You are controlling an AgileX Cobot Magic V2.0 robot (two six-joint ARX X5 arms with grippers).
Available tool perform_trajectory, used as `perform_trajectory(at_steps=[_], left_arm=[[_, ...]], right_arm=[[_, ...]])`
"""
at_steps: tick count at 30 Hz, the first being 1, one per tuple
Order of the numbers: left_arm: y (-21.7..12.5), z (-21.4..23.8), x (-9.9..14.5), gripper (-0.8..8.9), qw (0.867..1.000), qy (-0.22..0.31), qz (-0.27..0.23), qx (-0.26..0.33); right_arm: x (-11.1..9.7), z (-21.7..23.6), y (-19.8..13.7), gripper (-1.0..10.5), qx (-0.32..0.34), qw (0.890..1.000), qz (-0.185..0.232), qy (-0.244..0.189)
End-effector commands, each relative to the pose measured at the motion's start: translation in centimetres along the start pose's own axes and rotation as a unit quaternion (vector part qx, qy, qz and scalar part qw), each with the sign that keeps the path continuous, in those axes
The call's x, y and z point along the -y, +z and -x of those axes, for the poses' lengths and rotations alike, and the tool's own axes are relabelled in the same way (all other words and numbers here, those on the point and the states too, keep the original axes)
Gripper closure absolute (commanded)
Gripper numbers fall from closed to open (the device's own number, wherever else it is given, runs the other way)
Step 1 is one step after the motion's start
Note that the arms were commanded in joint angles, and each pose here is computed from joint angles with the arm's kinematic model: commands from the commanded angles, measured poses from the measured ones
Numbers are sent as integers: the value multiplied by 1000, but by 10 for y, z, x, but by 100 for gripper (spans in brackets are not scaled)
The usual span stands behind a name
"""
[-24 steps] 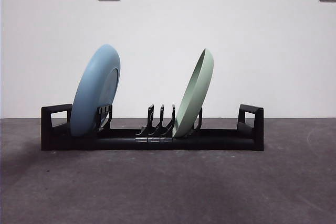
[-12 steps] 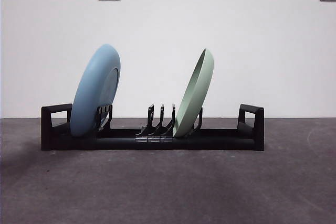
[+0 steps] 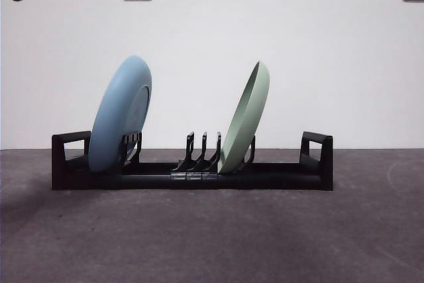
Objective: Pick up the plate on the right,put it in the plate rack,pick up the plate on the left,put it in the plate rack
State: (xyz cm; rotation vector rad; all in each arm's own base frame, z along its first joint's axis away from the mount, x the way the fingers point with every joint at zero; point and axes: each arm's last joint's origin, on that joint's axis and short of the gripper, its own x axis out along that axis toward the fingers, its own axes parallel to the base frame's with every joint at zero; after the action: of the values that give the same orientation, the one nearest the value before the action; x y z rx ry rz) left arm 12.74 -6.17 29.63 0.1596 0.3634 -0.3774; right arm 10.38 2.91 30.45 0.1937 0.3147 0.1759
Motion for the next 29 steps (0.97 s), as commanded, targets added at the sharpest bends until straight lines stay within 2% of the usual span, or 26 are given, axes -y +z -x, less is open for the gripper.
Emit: perform_trajectory(at_steps=[1, 3, 12, 15, 19, 29], left_arm=[[-3, -1, 0, 817, 1000, 2, -20, -15], [-4, 7, -2, 817, 999, 8, -39, -7], [-16, 43, -21, 817, 994, 66, -6, 87], [-34, 45, -25, 817, 989, 101, 4, 104], [-64, 37, -26, 817, 986, 113, 8, 119], [-132, 5, -28, 817, 983, 145, 32, 107]], right_arm=[[1, -2, -3, 945, -3, 1000, -5, -2], [1, -2, -3, 945, -2, 1000, -5, -3], [1, -2, -3, 945, -2, 1000, -5, -3], [1, -2, -3, 945, -2, 1000, -5, -3], [1, -2, -3, 945, -2, 1000, -5, -3], [1, -2, -3, 945, -2, 1000, -5, -3]])
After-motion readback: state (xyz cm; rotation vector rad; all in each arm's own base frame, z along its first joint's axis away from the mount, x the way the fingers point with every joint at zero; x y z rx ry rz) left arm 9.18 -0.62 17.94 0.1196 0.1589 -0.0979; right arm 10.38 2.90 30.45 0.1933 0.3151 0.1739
